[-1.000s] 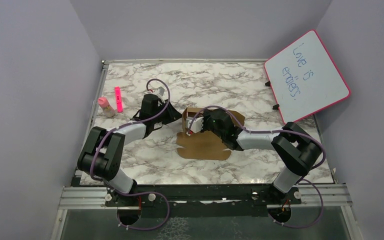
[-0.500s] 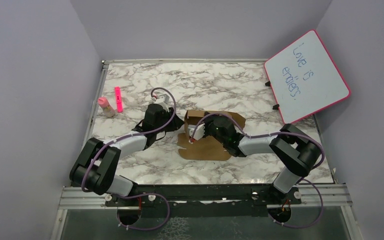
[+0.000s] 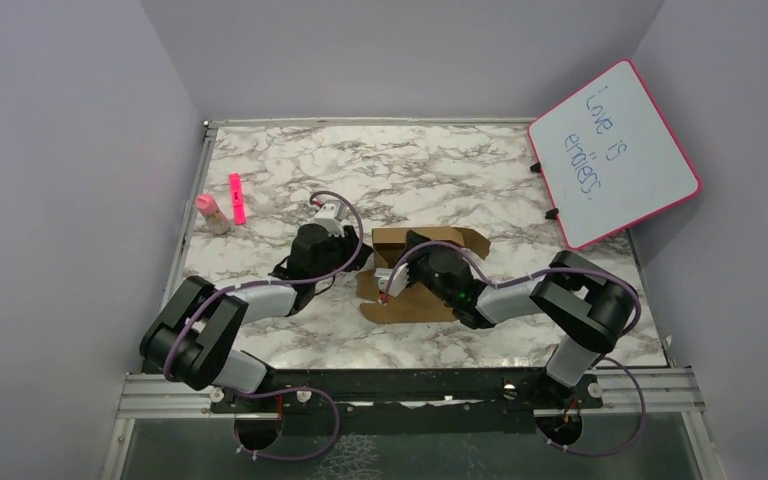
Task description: Fold the paper box
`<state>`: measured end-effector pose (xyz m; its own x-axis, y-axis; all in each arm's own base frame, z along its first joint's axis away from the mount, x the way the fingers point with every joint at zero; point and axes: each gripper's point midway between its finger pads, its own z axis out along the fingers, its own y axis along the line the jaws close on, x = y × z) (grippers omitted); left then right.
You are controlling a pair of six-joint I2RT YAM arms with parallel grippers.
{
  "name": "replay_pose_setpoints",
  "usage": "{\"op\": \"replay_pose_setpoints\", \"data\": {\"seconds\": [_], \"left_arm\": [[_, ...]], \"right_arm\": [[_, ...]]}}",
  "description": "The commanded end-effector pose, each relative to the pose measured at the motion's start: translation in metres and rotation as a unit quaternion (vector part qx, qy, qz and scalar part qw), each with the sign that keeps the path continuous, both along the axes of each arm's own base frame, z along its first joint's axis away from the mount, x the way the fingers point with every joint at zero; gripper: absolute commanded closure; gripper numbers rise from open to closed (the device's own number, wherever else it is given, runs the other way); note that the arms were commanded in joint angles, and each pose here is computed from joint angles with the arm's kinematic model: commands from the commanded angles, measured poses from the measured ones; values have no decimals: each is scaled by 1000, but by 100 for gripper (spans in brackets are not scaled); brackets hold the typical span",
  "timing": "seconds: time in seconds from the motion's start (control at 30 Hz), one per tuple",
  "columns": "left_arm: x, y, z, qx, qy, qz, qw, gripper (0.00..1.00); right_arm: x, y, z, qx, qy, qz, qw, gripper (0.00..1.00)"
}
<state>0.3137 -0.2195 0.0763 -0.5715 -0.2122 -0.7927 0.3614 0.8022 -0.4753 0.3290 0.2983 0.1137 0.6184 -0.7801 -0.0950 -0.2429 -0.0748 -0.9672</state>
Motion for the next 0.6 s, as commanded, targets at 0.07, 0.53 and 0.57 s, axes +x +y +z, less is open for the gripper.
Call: {"op": "replay_pose_setpoints", "data": {"seconds": [0.07,0.53,0.57], "left_arm": [[1,-7,12,1,-59,-17,998,58],[-11,1,7,16,-93,-30,995,47],[-11,1,7,18,-98,-31,995,46]], "right_arm": [[-1,-2,-8,-19,-13,-5,1000,94],[-5,1,-21,-34,-25,0,999,95],[-5,1,-21,-35,-25,-1,999,95]]}}
